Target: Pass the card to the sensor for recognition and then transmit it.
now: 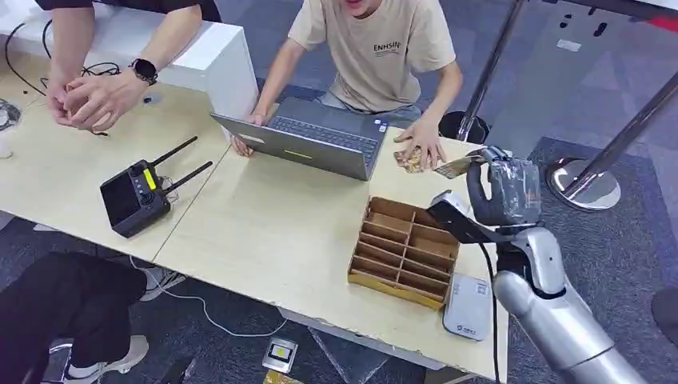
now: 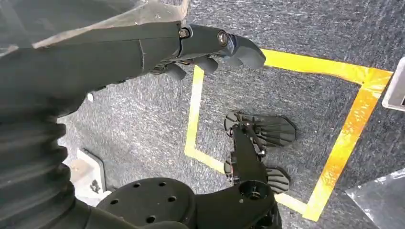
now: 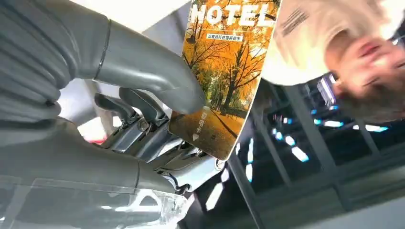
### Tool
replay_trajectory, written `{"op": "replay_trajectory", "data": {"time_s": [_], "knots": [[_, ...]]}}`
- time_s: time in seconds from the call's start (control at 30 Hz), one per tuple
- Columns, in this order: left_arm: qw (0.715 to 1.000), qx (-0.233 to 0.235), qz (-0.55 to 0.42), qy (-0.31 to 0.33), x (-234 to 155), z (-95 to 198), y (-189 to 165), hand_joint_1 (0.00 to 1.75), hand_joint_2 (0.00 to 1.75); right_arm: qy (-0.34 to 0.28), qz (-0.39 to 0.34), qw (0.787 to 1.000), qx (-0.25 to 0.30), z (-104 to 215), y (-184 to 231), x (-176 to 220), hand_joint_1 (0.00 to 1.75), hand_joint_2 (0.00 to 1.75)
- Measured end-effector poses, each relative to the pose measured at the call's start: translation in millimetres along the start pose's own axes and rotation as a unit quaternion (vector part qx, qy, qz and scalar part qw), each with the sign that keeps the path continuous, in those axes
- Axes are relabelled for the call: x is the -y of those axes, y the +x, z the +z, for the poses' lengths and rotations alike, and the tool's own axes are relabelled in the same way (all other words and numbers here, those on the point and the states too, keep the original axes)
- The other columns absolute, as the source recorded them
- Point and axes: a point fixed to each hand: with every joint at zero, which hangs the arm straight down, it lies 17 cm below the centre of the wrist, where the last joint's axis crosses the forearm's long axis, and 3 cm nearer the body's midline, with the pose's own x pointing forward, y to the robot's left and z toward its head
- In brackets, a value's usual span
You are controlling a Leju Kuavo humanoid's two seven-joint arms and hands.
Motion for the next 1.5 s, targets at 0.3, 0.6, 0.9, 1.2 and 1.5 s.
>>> {"op": "replay_trajectory", "data": {"time_s": [0.3,0.6,0.9,1.2,1.5], "knots": [[1.000,0.000,0.028,0.011,-5,-1,-2,0.00,1.75,0.052,-0.119,0.991,-0.033,36,9,25,1.75,1.75],[0.998,-0.005,0.054,0.022,-10,-1,-3,0.00,1.75,0.127,-0.086,0.986,-0.071,82,-11,41,1.75,1.75],[0.998,-0.001,0.059,0.024,-11,-1,-1,0.00,1.75,0.174,-0.079,0.977,-0.096,120,-27,36,1.75,1.75],[0.997,0.003,0.069,0.025,-11,-1,2,0.00,1.75,0.226,-0.063,0.965,-0.118,162,-39,0,1.75,1.75],[0.997,0.003,0.069,0.018,-6,-1,2,0.00,1.75,0.297,-0.023,0.944,-0.139,208,-51,-55,1.75,1.75]]}}
